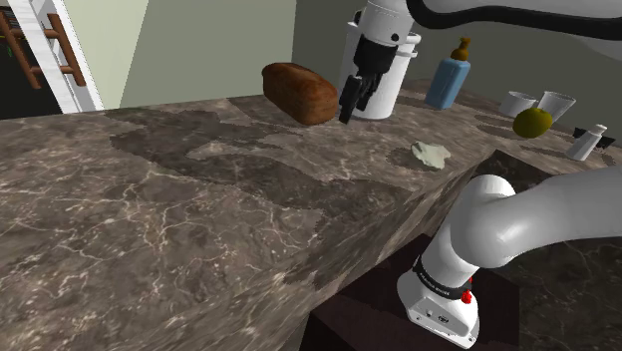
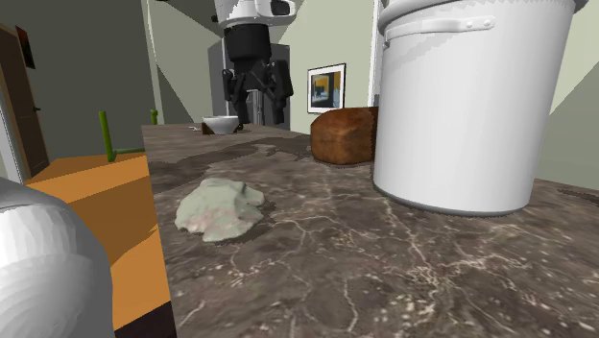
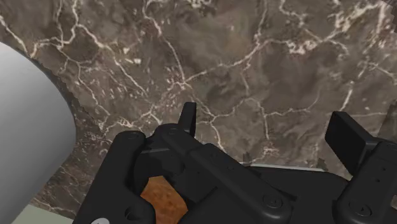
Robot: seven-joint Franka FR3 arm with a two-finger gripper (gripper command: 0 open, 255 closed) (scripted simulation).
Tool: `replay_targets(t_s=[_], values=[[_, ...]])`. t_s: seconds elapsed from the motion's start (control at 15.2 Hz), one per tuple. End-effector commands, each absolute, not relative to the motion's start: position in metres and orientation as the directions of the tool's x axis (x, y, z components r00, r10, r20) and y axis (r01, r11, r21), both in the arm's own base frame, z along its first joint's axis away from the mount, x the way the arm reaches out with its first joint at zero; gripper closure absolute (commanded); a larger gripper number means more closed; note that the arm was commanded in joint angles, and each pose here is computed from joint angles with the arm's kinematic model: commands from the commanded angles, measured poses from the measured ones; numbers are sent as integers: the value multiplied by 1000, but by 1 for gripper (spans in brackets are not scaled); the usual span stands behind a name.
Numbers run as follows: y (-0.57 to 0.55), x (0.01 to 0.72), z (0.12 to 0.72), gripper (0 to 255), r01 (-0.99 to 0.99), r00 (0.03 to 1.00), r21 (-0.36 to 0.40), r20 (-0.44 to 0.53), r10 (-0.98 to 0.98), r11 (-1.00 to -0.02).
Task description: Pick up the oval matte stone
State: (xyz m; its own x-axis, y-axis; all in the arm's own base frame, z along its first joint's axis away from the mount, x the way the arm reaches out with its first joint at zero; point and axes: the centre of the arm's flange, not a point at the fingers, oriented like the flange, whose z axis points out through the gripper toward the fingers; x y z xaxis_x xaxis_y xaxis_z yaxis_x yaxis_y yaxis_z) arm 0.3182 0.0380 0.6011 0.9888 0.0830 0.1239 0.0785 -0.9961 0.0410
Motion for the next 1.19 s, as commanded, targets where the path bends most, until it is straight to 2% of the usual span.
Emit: replay_targets(t_s=[0.0, 0.53, 1.12], values=[[38, 318, 601, 0, 78, 989, 41, 124, 83, -996], [-11, 232, 583, 0, 459, 885, 29, 74, 459, -888], [-102, 165, 567, 0, 797, 603, -7, 29, 797, -604]])
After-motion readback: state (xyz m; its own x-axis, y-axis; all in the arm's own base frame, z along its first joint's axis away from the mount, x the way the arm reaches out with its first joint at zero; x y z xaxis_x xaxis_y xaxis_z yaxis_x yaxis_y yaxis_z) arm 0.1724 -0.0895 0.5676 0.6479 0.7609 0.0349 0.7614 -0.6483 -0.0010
